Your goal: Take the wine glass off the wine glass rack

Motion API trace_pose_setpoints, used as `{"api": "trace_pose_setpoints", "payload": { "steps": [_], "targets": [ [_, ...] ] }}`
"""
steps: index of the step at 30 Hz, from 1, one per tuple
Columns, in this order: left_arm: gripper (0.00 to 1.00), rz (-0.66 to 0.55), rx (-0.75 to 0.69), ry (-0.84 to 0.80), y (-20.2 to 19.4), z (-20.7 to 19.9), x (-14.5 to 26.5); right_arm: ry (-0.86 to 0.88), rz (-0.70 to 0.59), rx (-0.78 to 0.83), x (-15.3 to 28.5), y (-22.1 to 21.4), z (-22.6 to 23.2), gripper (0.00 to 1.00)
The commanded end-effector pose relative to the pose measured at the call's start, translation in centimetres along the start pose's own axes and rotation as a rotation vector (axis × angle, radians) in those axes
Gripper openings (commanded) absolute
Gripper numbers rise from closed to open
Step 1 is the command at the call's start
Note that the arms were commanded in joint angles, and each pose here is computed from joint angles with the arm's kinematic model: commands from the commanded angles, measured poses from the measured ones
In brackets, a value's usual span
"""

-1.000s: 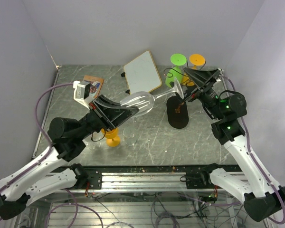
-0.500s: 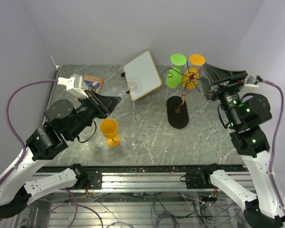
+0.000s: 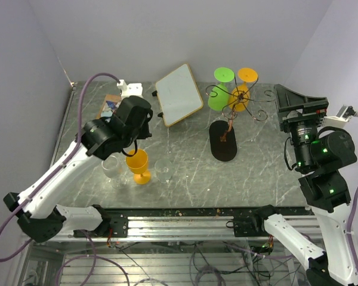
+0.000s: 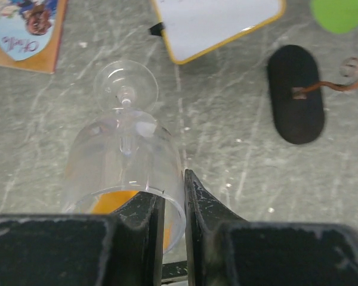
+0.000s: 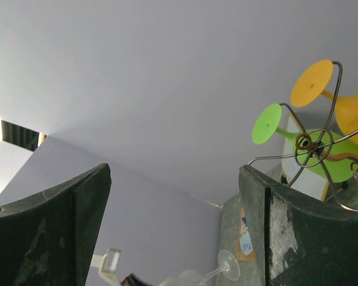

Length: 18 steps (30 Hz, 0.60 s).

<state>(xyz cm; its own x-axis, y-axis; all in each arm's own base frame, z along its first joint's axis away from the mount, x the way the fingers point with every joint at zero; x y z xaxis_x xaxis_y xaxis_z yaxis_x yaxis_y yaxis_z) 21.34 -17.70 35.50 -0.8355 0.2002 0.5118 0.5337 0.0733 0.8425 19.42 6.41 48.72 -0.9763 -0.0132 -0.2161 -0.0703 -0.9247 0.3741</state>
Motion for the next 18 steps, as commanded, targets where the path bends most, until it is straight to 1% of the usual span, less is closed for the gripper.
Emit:
{"api": "trace_pose_setpoints", "payload": {
  "steps": [1, 3, 10, 14, 18],
  "targets": [
    [0.07, 0.056, -0.065, 0.038, 0.7, 2.1, -2.0, 0.000, -0.037, 0.061, 0.3, 1.0, 0.4, 0.87],
    [0.07, 0.118, -0.057, 0.001, 0.1, 2.5, -3.6, -0.002, -0.035, 0.065, 0.3, 1.0, 0.4, 0.87],
    [0.07, 0.318, -0.099, -0.041, -2.6, 3.0, -8.4, -0.005, -0.034, 0.083, 0.3, 0.9, 0.1, 0.86],
    [0.09, 0.367, -0.108, -0.063, -3.8, 2.9, -10.0, 0.004, -0.012, 0.086, 0.1, 0.5, 0.2, 0.86],
    [0.09, 0.421, -0.125, -0.043, -5.1, 3.3, -10.9, 0.000, 0.006, 0.091, 0.0, 0.1, -0.2, 0.86]
  ]
}}
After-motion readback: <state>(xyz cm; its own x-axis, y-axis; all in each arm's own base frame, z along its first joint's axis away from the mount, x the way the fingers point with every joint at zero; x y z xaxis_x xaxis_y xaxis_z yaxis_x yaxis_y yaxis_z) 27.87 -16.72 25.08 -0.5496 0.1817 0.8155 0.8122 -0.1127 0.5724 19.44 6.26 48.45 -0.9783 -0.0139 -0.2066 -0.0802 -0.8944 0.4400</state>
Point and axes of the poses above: each gripper's point midway between its finger pads, its own x axis back along the fingers, its own z axis along the line the jaws close on, y = z × x, the point moved 5 cm from there along x, back along the fingers, and after that the axes turned 3 degrees about -x, right-handed, at the moved point
